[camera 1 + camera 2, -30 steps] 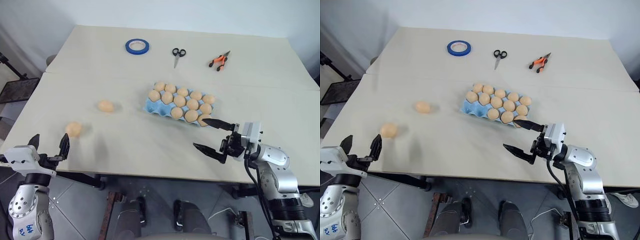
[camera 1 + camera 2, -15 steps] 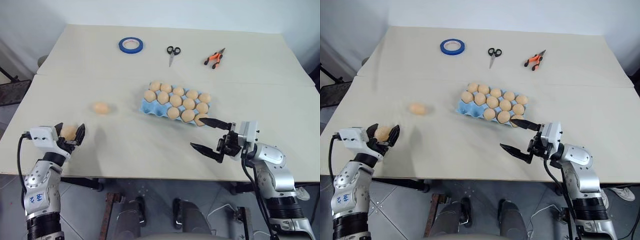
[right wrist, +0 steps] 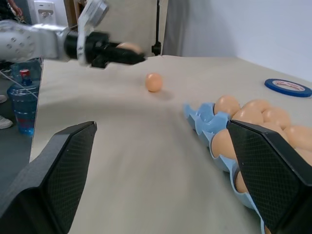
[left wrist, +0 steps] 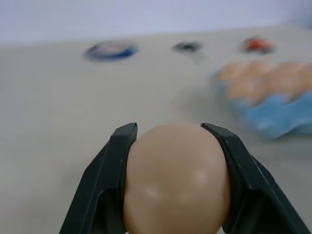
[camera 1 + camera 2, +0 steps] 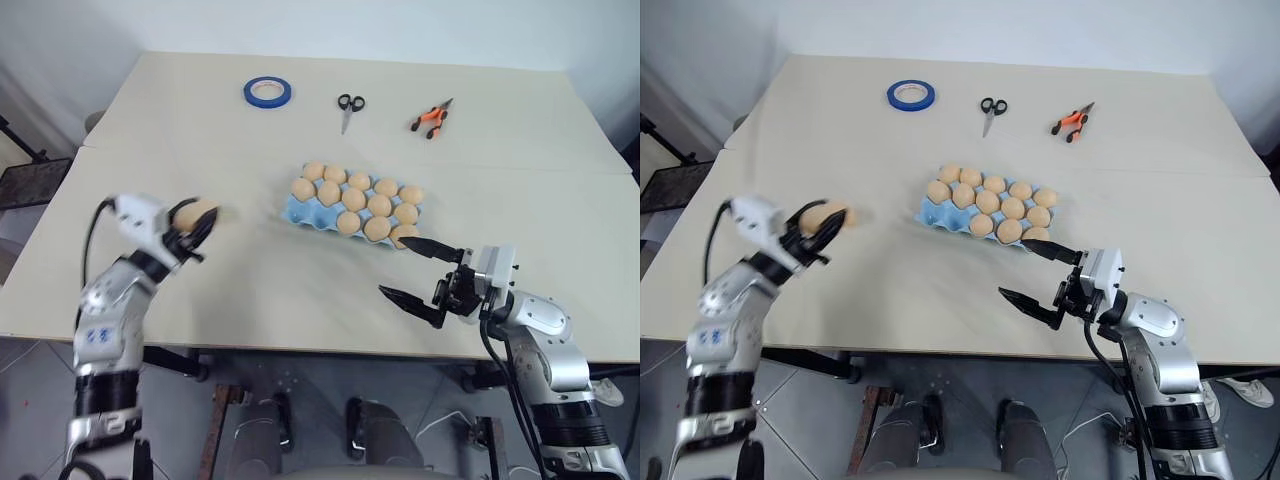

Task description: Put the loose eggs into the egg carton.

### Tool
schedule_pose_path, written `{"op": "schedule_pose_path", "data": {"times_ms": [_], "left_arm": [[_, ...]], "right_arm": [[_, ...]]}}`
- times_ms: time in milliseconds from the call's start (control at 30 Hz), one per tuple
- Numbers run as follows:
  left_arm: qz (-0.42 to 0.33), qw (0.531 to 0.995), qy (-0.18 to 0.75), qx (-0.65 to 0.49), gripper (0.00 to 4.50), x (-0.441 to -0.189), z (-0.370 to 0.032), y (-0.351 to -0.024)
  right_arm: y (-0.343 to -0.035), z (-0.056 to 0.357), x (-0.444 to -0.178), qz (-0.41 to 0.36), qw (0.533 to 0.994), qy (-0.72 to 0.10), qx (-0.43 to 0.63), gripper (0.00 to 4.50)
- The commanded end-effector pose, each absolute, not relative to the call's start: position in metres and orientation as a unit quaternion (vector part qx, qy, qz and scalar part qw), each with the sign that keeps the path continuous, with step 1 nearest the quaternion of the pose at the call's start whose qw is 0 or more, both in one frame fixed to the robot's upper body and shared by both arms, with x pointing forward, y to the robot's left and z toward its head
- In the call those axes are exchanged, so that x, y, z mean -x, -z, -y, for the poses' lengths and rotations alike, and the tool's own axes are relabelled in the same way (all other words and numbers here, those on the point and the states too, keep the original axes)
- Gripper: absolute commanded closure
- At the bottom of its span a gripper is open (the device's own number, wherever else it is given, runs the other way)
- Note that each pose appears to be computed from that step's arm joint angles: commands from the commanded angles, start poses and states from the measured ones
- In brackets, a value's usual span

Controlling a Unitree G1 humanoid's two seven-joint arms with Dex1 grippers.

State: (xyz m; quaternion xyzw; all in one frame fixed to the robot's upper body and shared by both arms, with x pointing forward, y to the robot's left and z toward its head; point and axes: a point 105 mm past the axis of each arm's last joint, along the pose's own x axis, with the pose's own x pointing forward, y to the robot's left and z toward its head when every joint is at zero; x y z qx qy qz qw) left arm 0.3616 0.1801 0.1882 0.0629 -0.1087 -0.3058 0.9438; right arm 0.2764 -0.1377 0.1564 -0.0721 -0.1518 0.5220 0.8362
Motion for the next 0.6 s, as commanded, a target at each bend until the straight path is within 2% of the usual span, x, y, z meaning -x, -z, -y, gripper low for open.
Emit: {"op": "schedule_pose_path", "data": {"times_ms": [33, 200, 333, 500, 600], "left_arm": [[0.09, 0.905, 0.409, -0.077, 2.73, -0.369, -0.132, -0.188], [0.072, 0.88, 0.465, -0.07, 2.73, -0.393, -0.085, -0.187], [0.061, 0.87, 0.485, -0.062, 2.73, -0.401, -0.068, -0.185], [0.058, 0.853, 0.515, -0.058, 1.14, -0.397, -0.06, -0.18], [0.059, 0.859, 0.504, -0.063, 0.2, -0.4, -0.061, -0.175]], "right_arm": [[-0.169, 0.145, -0.273, 0.173, 0.842, -0.503, 0.091, 0.0], [-0.169, 0.156, -0.268, 0.174, 0.857, -0.474, 0.1, 0.0], [-0.168, 0.159, -0.263, 0.177, 0.865, -0.458, 0.1, 0.0], [-0.166, 0.16, -0.258, 0.177, 0.872, -0.445, 0.097, 0.0], [-0.164, 0.161, -0.257, 0.177, 0.874, -0.442, 0.095, 0.0]]}}
